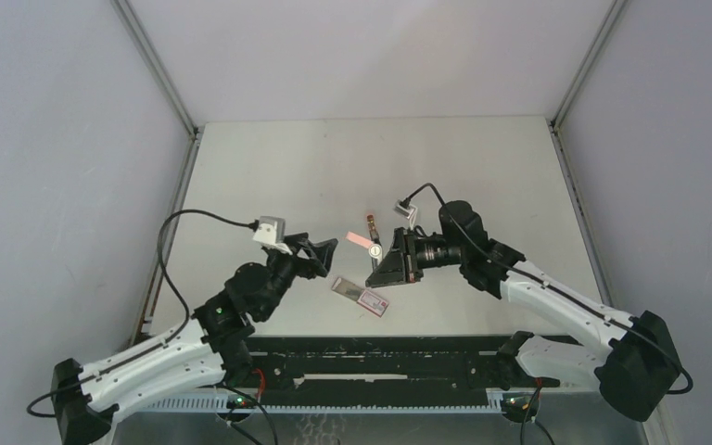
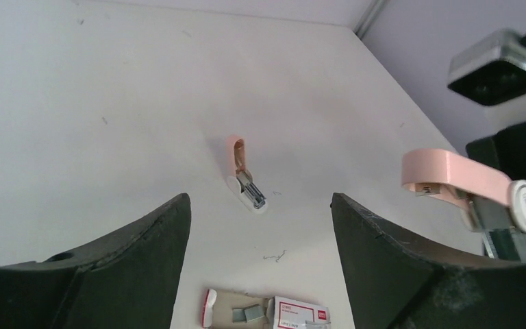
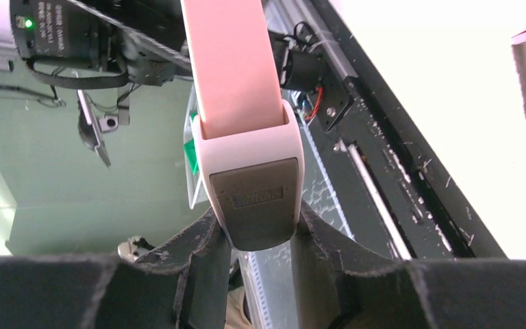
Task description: Load the staples into the stapler
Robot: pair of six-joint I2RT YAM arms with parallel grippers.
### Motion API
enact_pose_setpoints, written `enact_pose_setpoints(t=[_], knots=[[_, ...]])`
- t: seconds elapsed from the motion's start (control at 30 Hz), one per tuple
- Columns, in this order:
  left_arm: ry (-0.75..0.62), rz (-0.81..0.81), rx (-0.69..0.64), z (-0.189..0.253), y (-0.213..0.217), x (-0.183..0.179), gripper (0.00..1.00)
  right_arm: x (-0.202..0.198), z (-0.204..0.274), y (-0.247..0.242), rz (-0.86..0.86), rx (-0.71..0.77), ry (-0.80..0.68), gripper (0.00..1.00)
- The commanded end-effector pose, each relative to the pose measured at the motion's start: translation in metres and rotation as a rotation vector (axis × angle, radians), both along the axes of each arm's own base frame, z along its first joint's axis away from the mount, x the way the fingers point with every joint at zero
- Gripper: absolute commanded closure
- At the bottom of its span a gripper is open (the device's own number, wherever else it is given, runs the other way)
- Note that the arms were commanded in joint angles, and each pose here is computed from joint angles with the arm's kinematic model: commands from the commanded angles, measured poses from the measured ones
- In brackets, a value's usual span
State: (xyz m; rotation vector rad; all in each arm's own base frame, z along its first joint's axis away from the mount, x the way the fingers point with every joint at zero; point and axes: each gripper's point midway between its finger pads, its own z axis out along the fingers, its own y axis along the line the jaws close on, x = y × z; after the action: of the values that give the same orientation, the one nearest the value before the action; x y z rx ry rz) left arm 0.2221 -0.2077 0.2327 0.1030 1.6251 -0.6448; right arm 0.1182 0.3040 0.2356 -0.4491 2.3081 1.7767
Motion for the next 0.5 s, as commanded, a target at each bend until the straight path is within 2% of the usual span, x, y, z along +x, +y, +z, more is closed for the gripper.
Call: enact_pose_setpoints(t=[0.0, 0.1, 0.27, 0.37, 0.47], knots=[[0.124, 0.058, -0.161, -0.007, 0.022, -0.004, 0.20, 0.027, 0.007, 0.011, -0.099, 0.065, -0.051, 1.00], [0.116, -0.023, -0.230, 0.003, 0.017, -0.017, 0.18, 0.031, 0.001, 0.016, -0.109, 0.062, -0.055, 1.00], [0.076, -0.309, -0.384, 0.046, -0.023, -0.048, 0.16, 0.028, 0.002, 0.026, -0.087, 0.087, -0.089, 1.00], [0.111, -0.461, -0.478, 0.063, -0.047, -0.064, 0.15, 0.025, 0.008, 0.031, -0.079, 0.112, -0.116, 1.00], [0.138, -0.528, -0.509, 0.072, -0.061, -0.068, 0.15, 0.020, 0.016, 0.034, -0.066, 0.140, -0.139, 1.00]])
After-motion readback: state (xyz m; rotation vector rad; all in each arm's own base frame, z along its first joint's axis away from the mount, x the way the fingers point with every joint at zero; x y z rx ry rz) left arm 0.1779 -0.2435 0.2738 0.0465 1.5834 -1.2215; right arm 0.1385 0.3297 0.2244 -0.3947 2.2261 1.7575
